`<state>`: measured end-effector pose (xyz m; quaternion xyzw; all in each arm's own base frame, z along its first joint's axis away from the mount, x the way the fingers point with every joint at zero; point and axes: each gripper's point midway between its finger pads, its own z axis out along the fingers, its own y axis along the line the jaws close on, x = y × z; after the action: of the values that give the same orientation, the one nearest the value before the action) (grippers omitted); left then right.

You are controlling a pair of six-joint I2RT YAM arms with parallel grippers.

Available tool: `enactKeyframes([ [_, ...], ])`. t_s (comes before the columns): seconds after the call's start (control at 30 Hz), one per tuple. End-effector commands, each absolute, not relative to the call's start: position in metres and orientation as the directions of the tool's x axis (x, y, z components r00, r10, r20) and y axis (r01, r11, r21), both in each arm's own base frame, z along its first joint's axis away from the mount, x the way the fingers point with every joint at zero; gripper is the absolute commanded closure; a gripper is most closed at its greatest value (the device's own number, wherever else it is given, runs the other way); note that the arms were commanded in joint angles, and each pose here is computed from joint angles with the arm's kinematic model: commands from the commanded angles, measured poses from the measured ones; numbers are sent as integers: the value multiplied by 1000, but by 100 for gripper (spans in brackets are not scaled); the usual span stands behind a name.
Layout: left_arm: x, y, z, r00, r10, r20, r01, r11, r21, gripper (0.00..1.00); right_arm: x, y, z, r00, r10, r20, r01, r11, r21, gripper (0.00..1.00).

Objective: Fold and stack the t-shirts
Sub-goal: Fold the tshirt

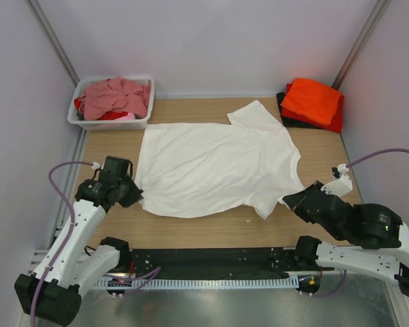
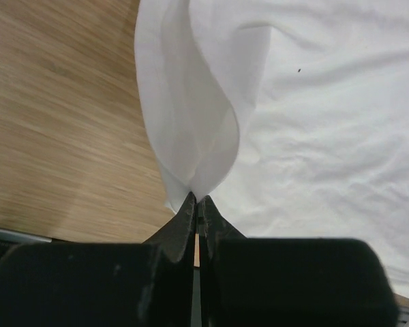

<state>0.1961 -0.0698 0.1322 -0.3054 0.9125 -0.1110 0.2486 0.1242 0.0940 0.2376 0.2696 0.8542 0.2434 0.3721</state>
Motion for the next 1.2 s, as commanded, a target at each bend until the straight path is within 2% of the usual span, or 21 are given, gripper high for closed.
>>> enactKeyframes([
  [0.0,187,-70,135,-730,-575,-369,-477,815,-328,100,125,61,230,-544,568,-618,313,820,478,98],
  [0.13,195,-69,131,-778,-518,-357,-444,854,-270,100,131,62,233,-541,528,-655,299,848,437,94],
  [0.2,204,-72,133,-790,-497,-358,-423,866,-267,100,135,73,231,-569,452,-687,259,891,372,92],
  [0.37,212,-72,132,-823,-461,-332,-411,886,-214,100,151,104,231,-637,209,-742,140,978,155,99],
  [0.4,213,-72,132,-821,-463,-334,-409,885,-221,100,156,115,231,-641,192,-743,116,981,154,99],
  [0.47,213,-74,133,-821,-464,-332,-407,884,-231,100,166,120,221,-667,97,-738,89,995,50,99],
  [0.53,211,-73,132,-824,-463,-328,-406,885,-228,100,181,127,203,-717,99,-690,89,995,51,99],
  [0.57,210,-74,131,-828,-458,-324,-402,887,-227,100,186,126,195,-744,32,-667,30,999,15,99],
  [0.6,208,-74,131,-832,-454,-320,-398,889,-226,100,197,127,189,-768,102,-632,62,994,85,99],
  [0.7,201,-72,131,-842,-443,-310,-392,895,-215,100,201,106,181,-778,142,-612,115,990,83,99],
  [0.83,196,-71,131,-842,-433,-323,-378,899,-220,100,203,72,204,-701,238,-673,219,969,114,99],
  [0.97,205,-75,128,-860,-411,-302,-360,909,-212,100,209,59,214,-692,215,-689,248,967,52,99],
  [1.1,228,-72,130,-860,-410,-305,-359,909,-210,100,236,58,221,-694,189,-695,244,969,20,99],
  [1.17,239,-72,125,-872,-414,-261,-365,905,-217,100,250,60,225,-699,167,-696,218,976,16,99],
])
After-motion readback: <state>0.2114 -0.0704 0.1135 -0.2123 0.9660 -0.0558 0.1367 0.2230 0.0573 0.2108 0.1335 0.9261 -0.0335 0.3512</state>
